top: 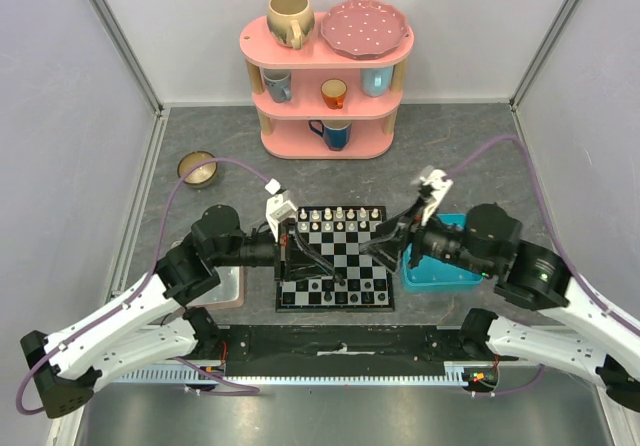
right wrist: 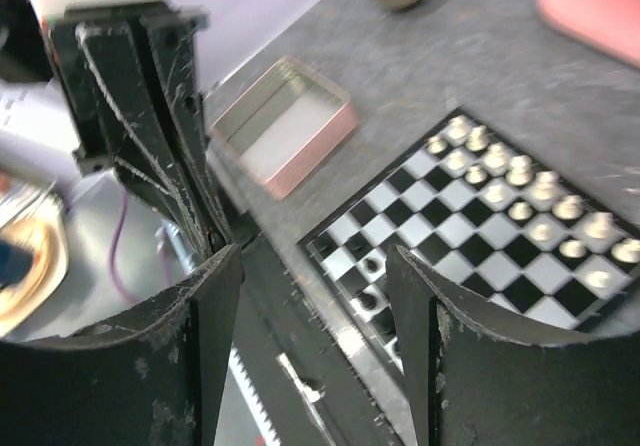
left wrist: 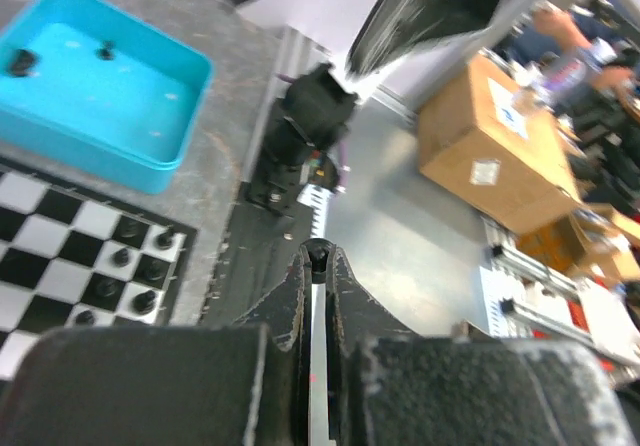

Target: Set up the chess pieces on the board

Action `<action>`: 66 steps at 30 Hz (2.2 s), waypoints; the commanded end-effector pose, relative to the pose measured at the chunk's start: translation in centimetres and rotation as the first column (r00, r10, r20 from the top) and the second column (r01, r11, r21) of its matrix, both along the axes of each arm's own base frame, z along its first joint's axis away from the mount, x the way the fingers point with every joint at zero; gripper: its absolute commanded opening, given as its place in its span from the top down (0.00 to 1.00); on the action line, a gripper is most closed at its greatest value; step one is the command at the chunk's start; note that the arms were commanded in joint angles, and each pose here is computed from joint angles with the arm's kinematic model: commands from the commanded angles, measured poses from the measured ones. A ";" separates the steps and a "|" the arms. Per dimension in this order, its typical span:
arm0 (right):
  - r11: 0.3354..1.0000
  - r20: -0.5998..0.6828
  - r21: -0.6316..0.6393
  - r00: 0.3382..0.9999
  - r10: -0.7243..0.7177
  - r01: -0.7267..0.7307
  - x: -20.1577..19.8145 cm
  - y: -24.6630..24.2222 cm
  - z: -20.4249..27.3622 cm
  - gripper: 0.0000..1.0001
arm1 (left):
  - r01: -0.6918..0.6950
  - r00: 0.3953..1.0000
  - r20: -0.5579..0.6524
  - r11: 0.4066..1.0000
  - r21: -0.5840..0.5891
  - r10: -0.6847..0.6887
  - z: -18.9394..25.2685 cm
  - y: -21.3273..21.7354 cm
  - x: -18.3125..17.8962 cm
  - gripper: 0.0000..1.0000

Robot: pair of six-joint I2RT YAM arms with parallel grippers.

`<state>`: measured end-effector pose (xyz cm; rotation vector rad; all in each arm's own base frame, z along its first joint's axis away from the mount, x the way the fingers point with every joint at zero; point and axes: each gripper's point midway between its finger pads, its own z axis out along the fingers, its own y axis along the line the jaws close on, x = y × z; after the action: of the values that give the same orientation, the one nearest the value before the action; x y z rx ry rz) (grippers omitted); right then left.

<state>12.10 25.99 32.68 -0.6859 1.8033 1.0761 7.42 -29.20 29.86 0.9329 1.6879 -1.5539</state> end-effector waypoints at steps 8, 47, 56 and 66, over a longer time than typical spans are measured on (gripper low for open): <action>0.894 0.055 0.031 0.892 -0.448 0.447 4.0 -8.5 1.2 0.28 | -0.458 0.887 0.148 0.876 0.151 0.438 -5.9 2.4 6.7 0.98; 0.893 -0.001 -0.079 0.896 -0.445 0.443 3.3 -8.8 -4.2 0.27 | -0.660 0.751 0.324 0.628 0.413 0.576 -21.5 4.2 3.4 0.98; 0.891 -0.002 -0.087 0.894 -0.448 0.446 3.4 -8.8 -4.5 0.26 | -0.646 0.763 0.326 0.635 0.423 0.558 -22.4 3.3 3.2 0.98; 0.892 0.000 -0.094 0.896 -0.444 0.442 3.4 -8.7 -4.8 0.26 | -0.640 0.767 0.320 0.635 0.433 0.556 -23.1 3.5 3.1 0.98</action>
<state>15.32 17.31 27.77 -0.3035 1.9240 0.6987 10.44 -25.09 6.40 0.6647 2.0732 -0.5073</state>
